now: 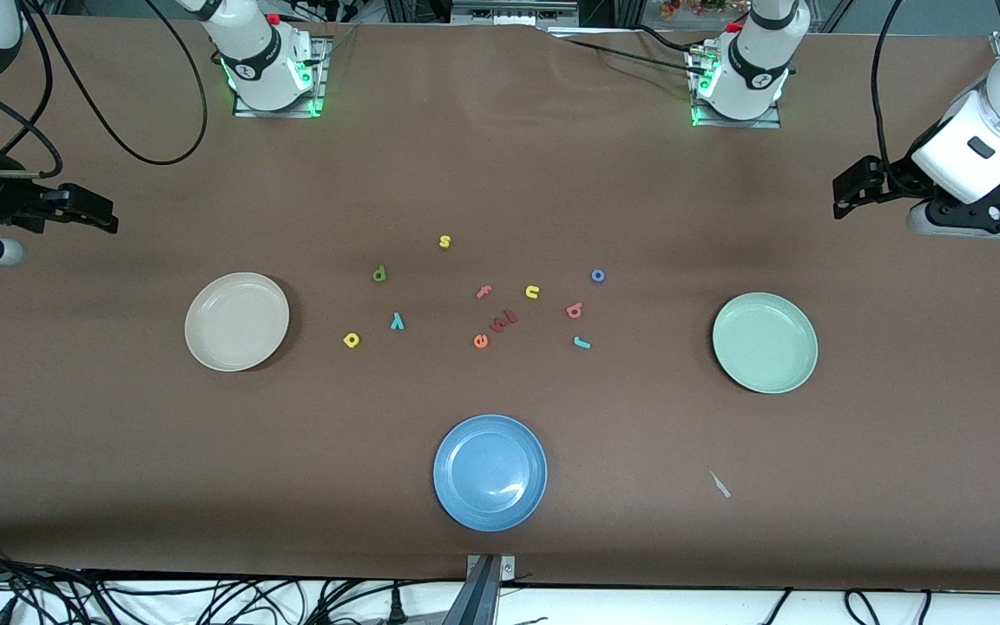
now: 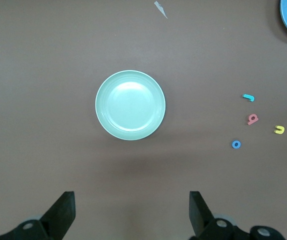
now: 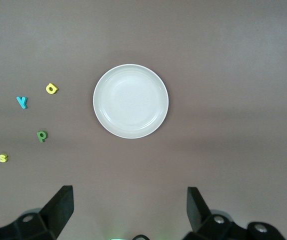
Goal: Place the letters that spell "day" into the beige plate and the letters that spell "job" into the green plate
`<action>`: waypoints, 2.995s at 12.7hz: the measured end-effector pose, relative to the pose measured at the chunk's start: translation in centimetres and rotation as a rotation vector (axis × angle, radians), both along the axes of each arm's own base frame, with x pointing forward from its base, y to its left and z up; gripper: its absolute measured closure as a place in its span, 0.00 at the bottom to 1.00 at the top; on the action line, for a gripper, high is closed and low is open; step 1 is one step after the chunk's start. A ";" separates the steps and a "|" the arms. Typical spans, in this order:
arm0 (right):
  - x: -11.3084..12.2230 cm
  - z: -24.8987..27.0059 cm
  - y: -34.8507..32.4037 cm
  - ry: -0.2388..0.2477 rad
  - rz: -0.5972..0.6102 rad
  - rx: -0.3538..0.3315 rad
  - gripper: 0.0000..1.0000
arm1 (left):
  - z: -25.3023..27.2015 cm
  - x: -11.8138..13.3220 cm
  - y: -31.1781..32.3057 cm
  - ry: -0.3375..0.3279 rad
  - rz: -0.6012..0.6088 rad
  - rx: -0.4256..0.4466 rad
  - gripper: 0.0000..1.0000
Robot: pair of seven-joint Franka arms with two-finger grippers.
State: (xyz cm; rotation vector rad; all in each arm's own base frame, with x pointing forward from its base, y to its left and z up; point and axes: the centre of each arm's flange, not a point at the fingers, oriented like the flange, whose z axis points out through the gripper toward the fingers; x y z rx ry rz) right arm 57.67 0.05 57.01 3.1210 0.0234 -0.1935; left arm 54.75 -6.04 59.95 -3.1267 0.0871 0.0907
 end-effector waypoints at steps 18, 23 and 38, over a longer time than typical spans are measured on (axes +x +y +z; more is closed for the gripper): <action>0.1 -0.2 0.6 0.004 0.009 0.000 0.00 | 0.0 0.0 0.0 0.000 -0.001 0.000 0.00; 0.0 -0.3 0.8 0.006 0.013 0.000 0.00 | 0.0 0.0 0.0 0.000 -0.001 0.000 0.00; 2.0 -6.4 3.2 0.106 0.047 0.008 0.00 | 0.0 -0.2 -1.5 0.001 -0.026 0.000 0.00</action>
